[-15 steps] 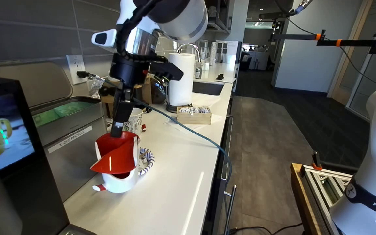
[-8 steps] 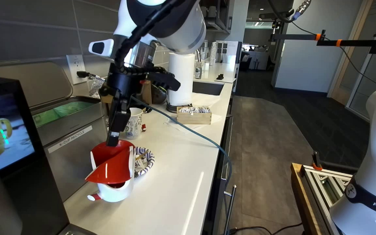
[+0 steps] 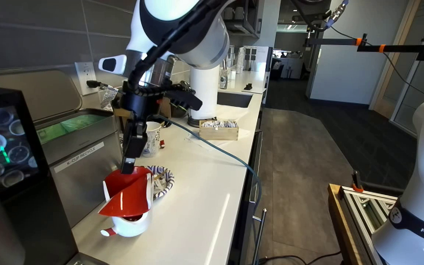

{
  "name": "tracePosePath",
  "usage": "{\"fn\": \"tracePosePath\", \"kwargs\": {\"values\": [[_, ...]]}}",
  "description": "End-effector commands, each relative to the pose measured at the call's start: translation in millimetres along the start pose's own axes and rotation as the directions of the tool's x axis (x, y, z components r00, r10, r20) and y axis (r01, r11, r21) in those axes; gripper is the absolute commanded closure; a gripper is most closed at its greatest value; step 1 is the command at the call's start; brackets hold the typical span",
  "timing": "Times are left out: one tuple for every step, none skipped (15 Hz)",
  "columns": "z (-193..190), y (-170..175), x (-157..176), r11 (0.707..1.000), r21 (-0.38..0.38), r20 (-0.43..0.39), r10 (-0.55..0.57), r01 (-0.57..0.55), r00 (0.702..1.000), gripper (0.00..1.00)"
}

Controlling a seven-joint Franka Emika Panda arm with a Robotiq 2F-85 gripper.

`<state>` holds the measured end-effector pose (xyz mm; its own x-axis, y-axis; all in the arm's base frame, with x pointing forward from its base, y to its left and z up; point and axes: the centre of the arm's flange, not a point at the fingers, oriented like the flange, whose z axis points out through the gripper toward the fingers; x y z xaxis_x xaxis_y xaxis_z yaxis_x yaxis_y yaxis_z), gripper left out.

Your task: Move the broken mug to the left

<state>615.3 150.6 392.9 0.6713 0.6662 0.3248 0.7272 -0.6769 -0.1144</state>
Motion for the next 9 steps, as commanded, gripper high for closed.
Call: {"fn": "tracePosePath", "kwargs": {"values": [[5, 2, 3, 1.000, -0.010, -0.016, -0.018, 0.017, 1.000, 0.98], [7, 3, 3, 1.000, -0.008, -0.016, -0.018, 0.018, 1.000, 0.98], [9, 4, 3, 1.000, -0.007, -0.016, -0.019, 0.019, 1.000, 0.98], [11, 4, 3, 1.000, -0.006, -0.018, -0.021, 0.021, 1.000, 0.98], [12, 5, 4, 1.000, -0.006, -0.019, -0.022, 0.022, 1.000, 0.98], [15, 7, 4, 1.000, -0.004, -0.020, -0.024, 0.024, 1.000, 0.98], [17, 7, 4, 1.000, -0.003, -0.022, -0.025, 0.025, 0.999, 0.98], [19, 8, 4, 1.000, -0.003, -0.026, -0.028, 0.028, 0.999, 0.98], [21, 9, 5, 0.999, -0.005, -0.026, -0.032, 0.032, 0.999, 0.98]]}}
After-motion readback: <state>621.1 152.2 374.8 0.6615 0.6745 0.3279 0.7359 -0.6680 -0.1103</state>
